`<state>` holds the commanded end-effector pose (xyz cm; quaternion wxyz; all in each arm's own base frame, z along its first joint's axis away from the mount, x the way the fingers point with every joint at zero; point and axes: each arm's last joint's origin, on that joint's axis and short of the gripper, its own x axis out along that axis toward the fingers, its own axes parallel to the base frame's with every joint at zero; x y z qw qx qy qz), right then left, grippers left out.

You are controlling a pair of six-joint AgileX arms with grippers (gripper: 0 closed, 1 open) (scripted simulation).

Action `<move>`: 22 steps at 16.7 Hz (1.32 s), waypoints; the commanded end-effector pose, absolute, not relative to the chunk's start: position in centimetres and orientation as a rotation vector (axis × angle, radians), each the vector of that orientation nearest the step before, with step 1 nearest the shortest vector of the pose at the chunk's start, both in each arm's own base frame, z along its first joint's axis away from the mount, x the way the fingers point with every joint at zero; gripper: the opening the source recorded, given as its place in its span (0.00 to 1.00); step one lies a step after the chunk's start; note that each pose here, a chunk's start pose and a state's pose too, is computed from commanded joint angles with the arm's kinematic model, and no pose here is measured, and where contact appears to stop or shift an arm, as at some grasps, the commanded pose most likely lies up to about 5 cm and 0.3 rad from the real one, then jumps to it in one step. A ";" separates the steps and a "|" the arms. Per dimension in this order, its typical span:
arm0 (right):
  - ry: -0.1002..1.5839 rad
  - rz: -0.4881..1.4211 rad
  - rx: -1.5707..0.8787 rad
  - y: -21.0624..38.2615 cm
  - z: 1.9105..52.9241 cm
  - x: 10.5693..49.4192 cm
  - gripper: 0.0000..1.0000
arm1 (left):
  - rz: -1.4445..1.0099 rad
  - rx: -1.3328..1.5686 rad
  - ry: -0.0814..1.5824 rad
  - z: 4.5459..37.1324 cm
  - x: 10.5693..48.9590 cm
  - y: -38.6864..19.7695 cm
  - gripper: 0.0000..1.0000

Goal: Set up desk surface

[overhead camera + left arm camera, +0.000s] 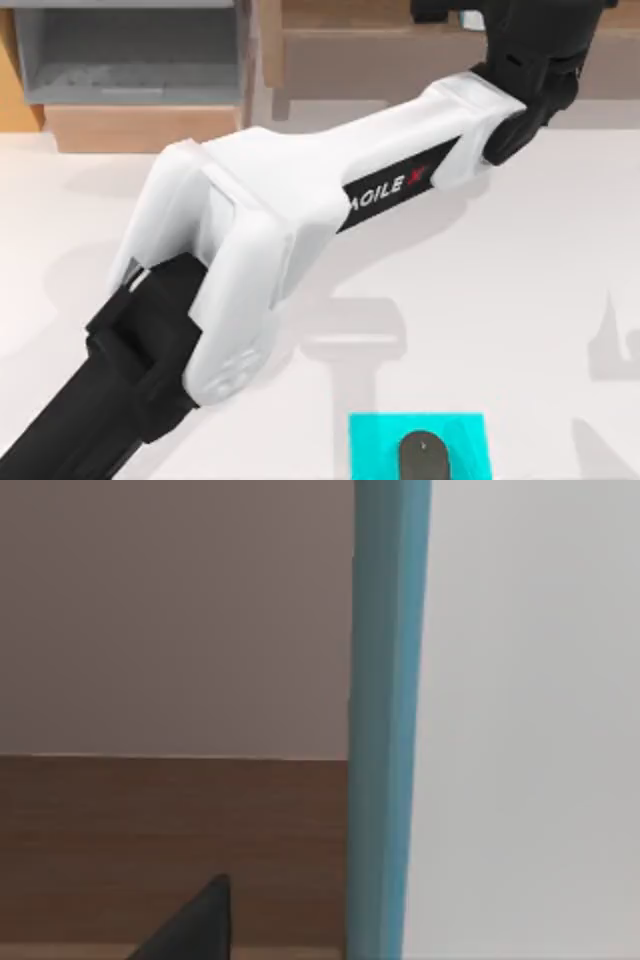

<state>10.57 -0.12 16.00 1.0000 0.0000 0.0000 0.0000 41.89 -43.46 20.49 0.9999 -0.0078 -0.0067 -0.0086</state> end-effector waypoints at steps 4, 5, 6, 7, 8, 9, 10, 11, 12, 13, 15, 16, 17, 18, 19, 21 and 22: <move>0.000 0.000 0.000 -0.1 16.0 10.6 1.00 | -0.017 -0.013 -0.011 20.4 42.5 -43.4 1.00; 0.000 0.000 0.000 -0.1 16.0 10.6 1.00 | -0.017 -0.013 -0.011 20.4 42.5 -43.4 1.00; 0.000 0.000 0.000 -0.1 16.0 10.6 1.00 | -0.017 -0.013 -0.011 20.4 42.5 -43.4 1.00; 0.000 0.000 0.000 -0.1 16.0 10.6 1.00 | -0.017 -0.013 -0.011 20.4 42.5 -43.4 0.92; 0.000 0.000 0.000 -0.1 16.0 10.6 1.00 | -0.017 -0.013 -0.011 20.4 42.5 -43.4 0.85; 0.000 0.000 0.000 -0.1 16.0 10.6 1.00 | -0.017 -0.013 -0.011 20.4 42.5 -43.4 0.77; 0.000 0.000 0.000 -0.1 16.0 10.6 1.00 | -0.017 -0.013 -0.011 20.4 42.5 -43.4 0.70; 0.000 0.000 0.000 -0.1 16.0 10.6 1.00 | -0.017 -0.013 -0.011 20.4 42.5 -43.4 0.62; 0.000 0.000 0.000 -0.1 16.0 10.6 1.00 | -0.017 -0.013 -0.011 20.4 42.5 -43.4 0.55; 0.000 0.000 0.000 -0.1 16.0 10.6 1.00 | -0.017 -0.013 -0.011 20.4 42.5 -43.4 0.47; 0.000 0.000 0.000 -0.1 16.0 10.6 1.00 | -0.017 -0.013 -0.011 20.4 42.5 -43.4 0.32; 0.000 0.000 0.000 -0.1 16.0 10.6 1.00 | -0.017 -0.013 -0.011 20.4 42.5 -43.4 0.25; 0.000 0.000 0.000 -0.1 16.0 10.6 1.00 | -0.017 -0.013 -0.011 20.4 42.5 -43.4 0.17; 0.000 0.000 0.000 -0.1 16.0 10.6 1.00 | -0.017 -0.013 -0.011 20.4 42.5 -43.4 0.10; 0.000 0.000 0.000 -0.1 16.0 10.6 1.00 | -0.017 -0.013 -0.011 20.4 42.5 -43.4 0.02; 0.000 0.000 0.000 -0.1 16.0 10.6 1.00 | -0.017 -0.013 -0.011 20.4 42.5 -43.4 0.00; 0.000 0.000 0.000 -0.1 16.0 10.6 1.00 | -0.017 -0.013 -0.011 20.4 42.5 -43.4 0.00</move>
